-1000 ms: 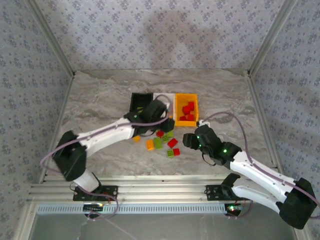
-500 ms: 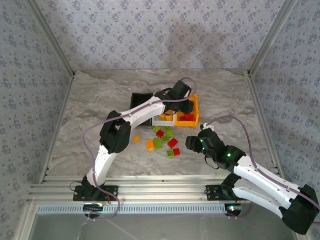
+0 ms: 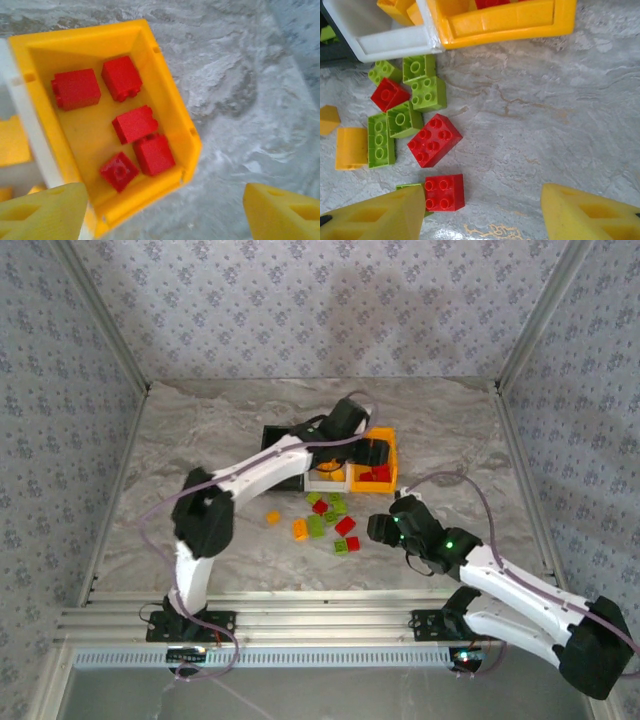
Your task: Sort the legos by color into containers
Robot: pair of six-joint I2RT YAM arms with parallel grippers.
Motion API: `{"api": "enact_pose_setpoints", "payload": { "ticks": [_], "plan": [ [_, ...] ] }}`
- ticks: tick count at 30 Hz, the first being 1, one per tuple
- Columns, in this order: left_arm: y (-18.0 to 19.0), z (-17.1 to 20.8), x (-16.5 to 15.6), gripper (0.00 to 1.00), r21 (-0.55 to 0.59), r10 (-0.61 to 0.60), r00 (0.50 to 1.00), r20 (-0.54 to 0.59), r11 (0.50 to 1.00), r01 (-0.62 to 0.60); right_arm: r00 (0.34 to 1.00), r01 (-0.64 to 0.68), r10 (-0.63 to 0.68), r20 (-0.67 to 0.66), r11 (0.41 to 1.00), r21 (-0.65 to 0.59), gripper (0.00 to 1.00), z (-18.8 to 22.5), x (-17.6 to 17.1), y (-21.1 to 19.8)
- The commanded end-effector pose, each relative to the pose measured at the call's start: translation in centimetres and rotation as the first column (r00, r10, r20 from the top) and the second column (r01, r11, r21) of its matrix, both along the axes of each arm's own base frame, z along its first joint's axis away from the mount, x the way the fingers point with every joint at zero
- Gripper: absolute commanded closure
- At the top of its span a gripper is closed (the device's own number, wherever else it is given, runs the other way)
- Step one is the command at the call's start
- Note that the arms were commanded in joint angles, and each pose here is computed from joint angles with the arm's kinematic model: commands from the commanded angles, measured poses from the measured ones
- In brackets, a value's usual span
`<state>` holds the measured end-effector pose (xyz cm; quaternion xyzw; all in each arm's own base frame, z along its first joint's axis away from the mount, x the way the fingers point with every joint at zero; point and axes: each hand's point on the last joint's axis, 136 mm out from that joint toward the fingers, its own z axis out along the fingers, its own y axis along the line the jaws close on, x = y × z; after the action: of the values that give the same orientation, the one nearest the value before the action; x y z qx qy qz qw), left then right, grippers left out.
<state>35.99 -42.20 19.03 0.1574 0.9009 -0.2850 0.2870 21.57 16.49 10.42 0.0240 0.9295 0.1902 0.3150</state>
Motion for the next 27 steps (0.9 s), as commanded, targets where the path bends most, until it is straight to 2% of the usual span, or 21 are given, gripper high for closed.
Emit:
{"api": "enact_pose_setpoints", "payload": {
  "ticks": [1,2,6,11,14,21,27],
  "plan": [
    [2.0,8.0,-2.8,0.1,-0.179,0.007,0.992,0.124,0.984,0.015,0.998,-0.057,0.057,0.002,0.998,0.023,0.36,0.6,0.6,1.8],
    [3.2,8.5,-3.8,0.01,-0.194,0.017,0.991,0.134,0.981,0.009,0.997,-0.074,0.074,-0.007,0.997,0.019,0.35,0.4,0.7,2.3],
    [7.7,8.1,-7.6,0.01,-0.202,0.059,0.986,0.156,0.979,-0.026,0.994,-0.105,0.104,-0.033,0.994,-0.015,0.35,-0.6,1.2,3.7],
    [12.8,4.6,-11.7,0.01,-0.145,0.099,0.987,0.126,0.986,-0.081,0.983,-0.183,0.18,-0.043,0.981,-0.064,0.33,-1.2,1.9,6.3],
    [15.5,1.8,-13.3,0.0,-0.118,0.147,0.986,0.082,0.984,-0.136,0.973,-0.228,0.221,-0.064,0.964,-0.138,0.32,-1.9,2.2,7.5],
    [19.8,-0.3,-14.9,0.01,-0.076,0.227,0.971,0.08,0.972,-0.222,0.957,-0.279,0.236,-0.171,0.908,-0.313,0.3,-5.0,2.4,8.4],
    [21.3,-0.9,-15.2,0.0,-0.067,0.263,0.961,0.084,0.964,-0.258,0.965,-0.239,0.16,-0.207,0.864,-0.443,0.28,-6.7,2.5,6.8]
  ]
}}
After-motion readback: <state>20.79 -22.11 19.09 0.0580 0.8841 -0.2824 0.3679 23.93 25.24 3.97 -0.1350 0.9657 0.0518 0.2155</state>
